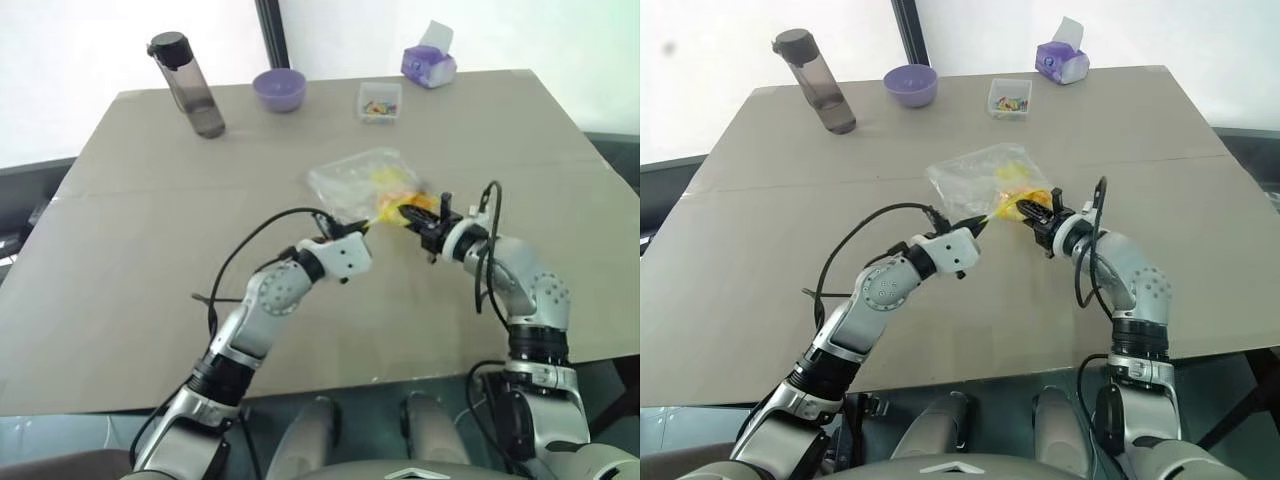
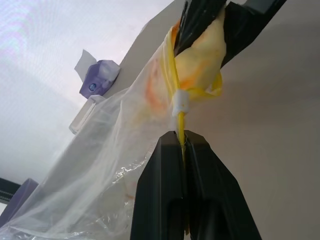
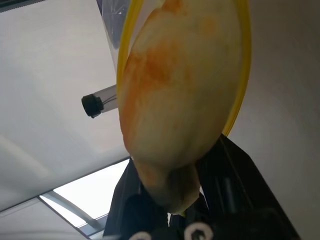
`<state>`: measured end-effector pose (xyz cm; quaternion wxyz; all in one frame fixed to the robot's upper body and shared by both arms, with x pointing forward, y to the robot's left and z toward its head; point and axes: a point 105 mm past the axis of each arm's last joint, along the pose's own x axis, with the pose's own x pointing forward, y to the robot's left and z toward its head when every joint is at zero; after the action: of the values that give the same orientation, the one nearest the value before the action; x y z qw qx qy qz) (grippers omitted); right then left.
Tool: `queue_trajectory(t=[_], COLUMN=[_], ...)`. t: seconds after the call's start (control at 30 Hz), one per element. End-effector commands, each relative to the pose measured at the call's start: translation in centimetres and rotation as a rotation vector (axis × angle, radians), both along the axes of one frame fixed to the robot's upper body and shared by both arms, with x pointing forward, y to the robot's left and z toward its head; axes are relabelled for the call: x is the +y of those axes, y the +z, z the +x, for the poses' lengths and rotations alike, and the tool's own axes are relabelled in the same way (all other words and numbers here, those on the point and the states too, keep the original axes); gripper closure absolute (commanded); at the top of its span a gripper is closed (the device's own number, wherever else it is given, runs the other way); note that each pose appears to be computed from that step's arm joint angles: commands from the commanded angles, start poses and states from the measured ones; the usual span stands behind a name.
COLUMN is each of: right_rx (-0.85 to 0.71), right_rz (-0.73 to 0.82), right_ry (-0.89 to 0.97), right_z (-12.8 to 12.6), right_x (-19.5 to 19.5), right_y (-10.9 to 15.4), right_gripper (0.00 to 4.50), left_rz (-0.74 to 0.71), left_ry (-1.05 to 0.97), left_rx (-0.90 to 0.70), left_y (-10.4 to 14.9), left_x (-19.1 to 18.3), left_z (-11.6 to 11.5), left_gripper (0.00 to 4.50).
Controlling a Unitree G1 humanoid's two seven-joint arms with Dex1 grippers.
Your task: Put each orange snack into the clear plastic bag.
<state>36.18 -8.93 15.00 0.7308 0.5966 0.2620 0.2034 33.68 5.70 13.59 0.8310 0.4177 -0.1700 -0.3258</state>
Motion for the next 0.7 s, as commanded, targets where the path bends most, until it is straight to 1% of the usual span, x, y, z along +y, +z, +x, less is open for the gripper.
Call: queue_trajectory(t=[0.03, 0.07, 0.1, 0.17, 0.27, 0.37, 0.43, 0.63, 0.7], right_rx=[-0.071, -0.076, -0.083, -0.099, -0.122, -0.12, -0.139, -0.189, -0.221], right_rz=[0.03, 0.042, 0.051, 0.066, 0.066, -0.009, -0.033, -0.069, -0.091], right_ry=[0.0, -0.001, 0.0, 0.002, 0.009, 0.028, 0.046, 0.047, 0.064], right_z=[0.2, 0.2, 0.2, 0.2, 0.0, -0.3, -0.6, -1.1, -1.5], right_x=[0.2, 0.2, 0.2, 0.2, 0.2, 0.3, 0.4, -1.5, -1.9], right_y=[1.9, 2.1, 2.3, 2.7, 3.1, 2.1, 2.1, 2.0, 2.1], right_gripper=[1.94, 1.54, 1.0, 0.1, 0.04, 0.04, 0.04, 0.04, 0.04], left_rz=[-0.027, -0.028, -0.029, -0.034, -0.072, -0.191, -0.225, -0.393, -0.417], left_ry=[-0.03, -0.028, -0.026, -0.024, -0.014, 0.026, 0.04, 0.108, 0.123], left_rx=[-0.049, -0.048, -0.047, -0.045, -0.032, 0.014, 0.031, 0.104, 0.112], left_y=[1.3, 1.3, 1.3, 1.3, 1.5, 2.2, 2.4, 3.0, 3.2], left_x=[-0.5, -0.5, -0.5, -0.4, -0.4, 0.0, 0.3, 1.5, 1.8], left_z=[-0.5, -0.5, -0.5, -0.4, -0.3, 0.3, 0.6, 1.5, 1.7], left_gripper=[4.5, 4.5, 4.5, 4.5, 4.5, 4.5, 4.5, 4.5, 4.5])
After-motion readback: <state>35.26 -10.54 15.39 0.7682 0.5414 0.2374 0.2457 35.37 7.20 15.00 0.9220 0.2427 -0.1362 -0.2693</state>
